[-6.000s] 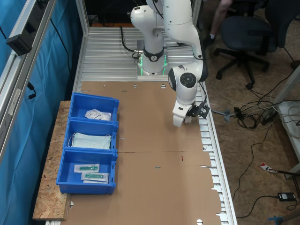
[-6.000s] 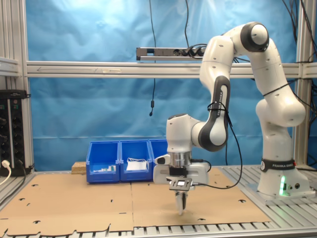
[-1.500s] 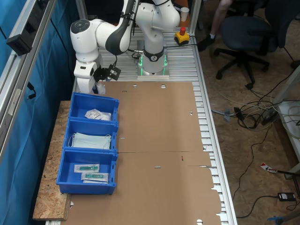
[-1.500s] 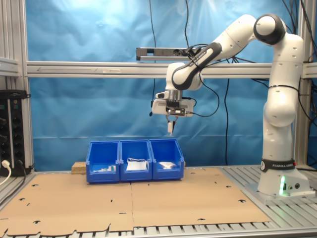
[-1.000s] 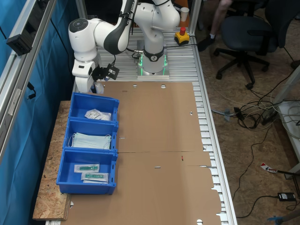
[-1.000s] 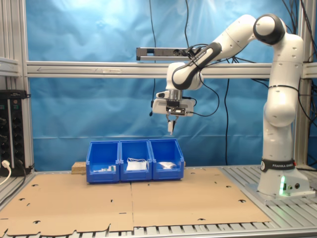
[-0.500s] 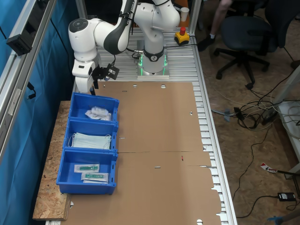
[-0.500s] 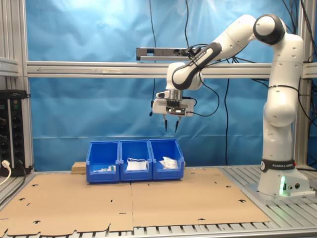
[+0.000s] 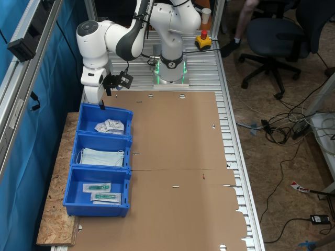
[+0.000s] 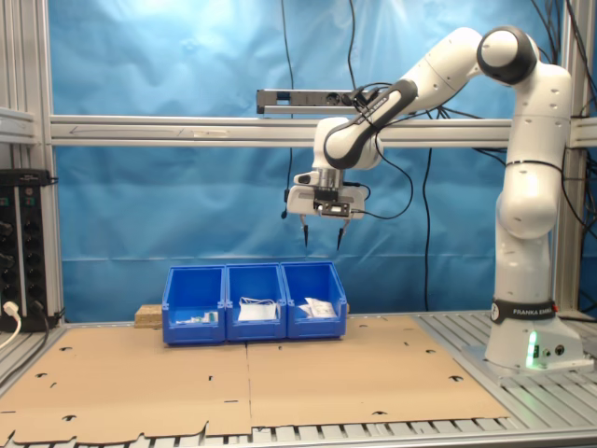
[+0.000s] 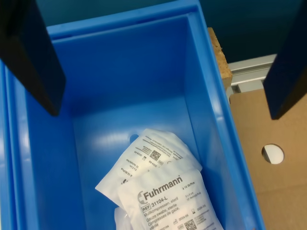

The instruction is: Pick and place sorting task of medical equipment.

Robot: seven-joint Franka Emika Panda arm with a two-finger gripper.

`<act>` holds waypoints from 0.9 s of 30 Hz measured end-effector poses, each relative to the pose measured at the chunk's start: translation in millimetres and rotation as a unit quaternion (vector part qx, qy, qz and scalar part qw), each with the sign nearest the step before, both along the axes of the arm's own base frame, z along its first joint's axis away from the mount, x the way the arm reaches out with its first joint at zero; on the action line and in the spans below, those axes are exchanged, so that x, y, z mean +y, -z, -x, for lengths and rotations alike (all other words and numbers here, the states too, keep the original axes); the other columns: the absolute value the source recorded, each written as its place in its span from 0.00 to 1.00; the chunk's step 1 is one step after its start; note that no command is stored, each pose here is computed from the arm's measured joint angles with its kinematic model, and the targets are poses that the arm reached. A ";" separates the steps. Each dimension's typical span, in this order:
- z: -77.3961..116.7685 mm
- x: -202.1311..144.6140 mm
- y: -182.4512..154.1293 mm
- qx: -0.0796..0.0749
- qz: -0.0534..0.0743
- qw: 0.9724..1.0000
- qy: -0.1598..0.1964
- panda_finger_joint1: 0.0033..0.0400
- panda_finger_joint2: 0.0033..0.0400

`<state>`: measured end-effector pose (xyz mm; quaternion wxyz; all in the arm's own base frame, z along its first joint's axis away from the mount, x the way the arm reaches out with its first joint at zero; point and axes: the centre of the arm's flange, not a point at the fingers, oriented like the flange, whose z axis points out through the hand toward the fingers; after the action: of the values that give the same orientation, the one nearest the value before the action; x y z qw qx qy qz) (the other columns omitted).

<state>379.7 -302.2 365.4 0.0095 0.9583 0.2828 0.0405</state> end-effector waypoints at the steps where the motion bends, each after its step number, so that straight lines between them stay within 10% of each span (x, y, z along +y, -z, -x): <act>1: 0.0 0.0 0.0 0.000 0.000 1.000 -0.001 0.98 0.98; 27: -46.7 85.2 -37.7 -0.028 0.008 0.996 -0.089 1.00 1.00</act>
<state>426.4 -217.0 403.1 0.0212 0.9277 0.3668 0.0661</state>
